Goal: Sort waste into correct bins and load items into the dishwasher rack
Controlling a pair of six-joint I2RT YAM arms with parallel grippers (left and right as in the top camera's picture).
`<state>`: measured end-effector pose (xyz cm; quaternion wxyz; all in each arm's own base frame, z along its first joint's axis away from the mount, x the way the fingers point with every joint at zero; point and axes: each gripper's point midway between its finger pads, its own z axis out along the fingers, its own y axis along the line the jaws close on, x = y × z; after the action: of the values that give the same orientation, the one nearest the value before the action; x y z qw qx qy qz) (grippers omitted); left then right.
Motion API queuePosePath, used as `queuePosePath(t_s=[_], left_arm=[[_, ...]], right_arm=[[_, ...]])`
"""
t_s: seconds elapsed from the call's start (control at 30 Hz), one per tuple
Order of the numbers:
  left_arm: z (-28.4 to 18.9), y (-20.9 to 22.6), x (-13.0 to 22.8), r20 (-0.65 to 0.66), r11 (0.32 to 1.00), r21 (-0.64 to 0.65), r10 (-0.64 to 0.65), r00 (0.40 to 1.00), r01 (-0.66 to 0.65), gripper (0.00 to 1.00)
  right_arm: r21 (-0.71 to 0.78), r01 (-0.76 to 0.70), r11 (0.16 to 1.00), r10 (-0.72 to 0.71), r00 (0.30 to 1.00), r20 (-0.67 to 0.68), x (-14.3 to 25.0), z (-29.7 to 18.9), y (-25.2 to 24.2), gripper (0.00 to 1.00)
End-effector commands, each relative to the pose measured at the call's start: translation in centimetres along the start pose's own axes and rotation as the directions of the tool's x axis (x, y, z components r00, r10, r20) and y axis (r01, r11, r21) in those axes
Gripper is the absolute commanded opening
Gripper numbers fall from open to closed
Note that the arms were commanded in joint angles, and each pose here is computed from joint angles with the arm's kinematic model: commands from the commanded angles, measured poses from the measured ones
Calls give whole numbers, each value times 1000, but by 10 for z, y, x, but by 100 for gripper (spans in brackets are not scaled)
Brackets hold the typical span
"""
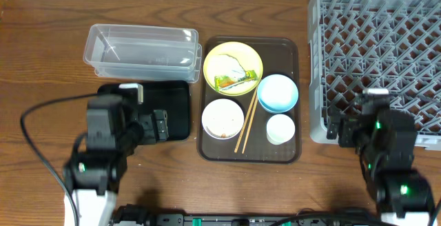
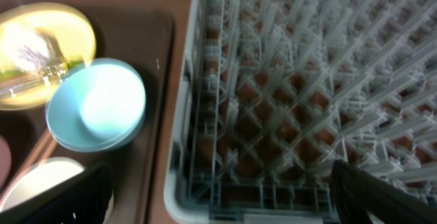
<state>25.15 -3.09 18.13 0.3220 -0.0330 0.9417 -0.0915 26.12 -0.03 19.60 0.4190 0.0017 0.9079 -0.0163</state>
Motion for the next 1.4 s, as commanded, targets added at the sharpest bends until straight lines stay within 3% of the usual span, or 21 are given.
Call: queuePosePath(t_s=[0.0,0.3,0.53,0.93,1.37], left_arm=[[-12,-4,-14,-85,1000,-6,-20,996,20,91],[-7,-3,-4,-216,999,-23,-42,975,38,91],[4,-30,-51,-51,993,121,3,999,4,91],[81,-94,-119,30,975,157,153,988,-156,90],[204,-146,-61,-121,944,227,271,955,-239,88]], right_arm=[[8,9,1000,-9,998,-60,-14,2,1,99],[-34,4,999,-8,993,-116,-19,10,9,99],[-34,4,999,-8,993,-121,-18,10,9,99],[-34,4,999,-8,993,-120,-18,10,9,99],[-34,5,999,-9,993,-121,-17,10,9,99]])
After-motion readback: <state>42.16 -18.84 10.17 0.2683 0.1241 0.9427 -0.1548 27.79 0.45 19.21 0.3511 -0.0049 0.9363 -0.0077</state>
